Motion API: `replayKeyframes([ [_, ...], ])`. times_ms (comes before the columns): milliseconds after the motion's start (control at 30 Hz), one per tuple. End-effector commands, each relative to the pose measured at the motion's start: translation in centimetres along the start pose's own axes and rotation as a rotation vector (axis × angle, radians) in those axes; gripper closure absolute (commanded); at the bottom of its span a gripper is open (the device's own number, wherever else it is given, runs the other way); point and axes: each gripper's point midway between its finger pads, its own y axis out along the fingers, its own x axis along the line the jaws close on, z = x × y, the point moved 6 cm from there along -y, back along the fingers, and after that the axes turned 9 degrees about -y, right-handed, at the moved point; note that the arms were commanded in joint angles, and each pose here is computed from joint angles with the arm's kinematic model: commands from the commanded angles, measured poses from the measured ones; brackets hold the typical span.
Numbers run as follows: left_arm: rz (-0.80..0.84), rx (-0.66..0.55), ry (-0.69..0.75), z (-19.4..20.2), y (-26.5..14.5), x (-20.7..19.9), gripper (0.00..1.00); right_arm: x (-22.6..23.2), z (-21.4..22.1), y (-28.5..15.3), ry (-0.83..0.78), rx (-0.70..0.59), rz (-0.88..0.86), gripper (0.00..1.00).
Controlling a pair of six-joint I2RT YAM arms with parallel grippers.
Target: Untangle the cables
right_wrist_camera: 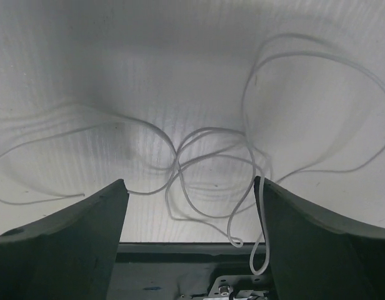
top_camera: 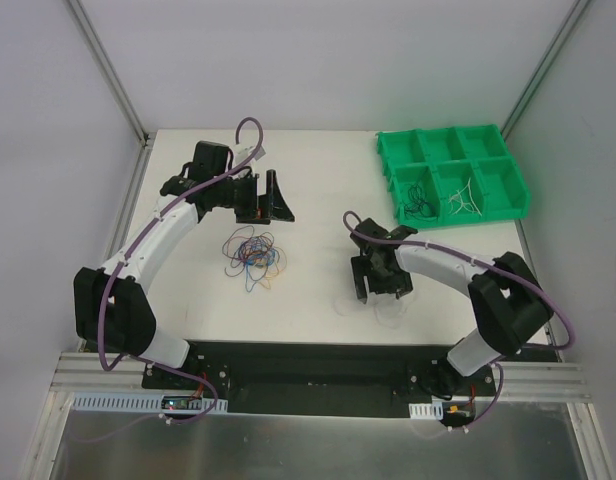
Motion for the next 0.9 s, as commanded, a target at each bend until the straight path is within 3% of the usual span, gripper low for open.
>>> replayKeyframes([
  [0,0.023,-0.045,0.055,-0.1,-1.1,-0.9,0.06,0.1,0.9,1.6,0.016,0.027,0.058,0.16],
  [133,0.018,-0.047,0.05,-0.2,-1.2,-0.7,0.07,0.5,1.9,2.7,0.002,0.035,0.046,0.2],
  [233,0.019,-0.045,0.047,-0.2,-1.1,-0.7,0.07,0.0,2.2,3.2,0.002,0.021,0.082,0.34],
  [367,0.013,-0.046,0.045,-0.2,-1.0,-0.6,0.08,-0.1,2.4,3.1,-0.002,0.014,0.106,0.66],
  [500,0.018,-0.038,0.04,-0.2,-0.9,-0.5,0.08,0.1,1.2,1.6,0.014,-0.101,0.064,0.97],
  [700,0.016,-0.031,0.03,-0.2,-0.7,-0.3,0.09,-1.9,-1.1,-5.6,0.101,-0.34,0.126,1.0],
  [867,0.02,-0.032,0.024,-0.3,-0.8,-0.3,0.09,-6.4,-2.5,-11.8,0.227,-0.526,0.211,1.0],
])
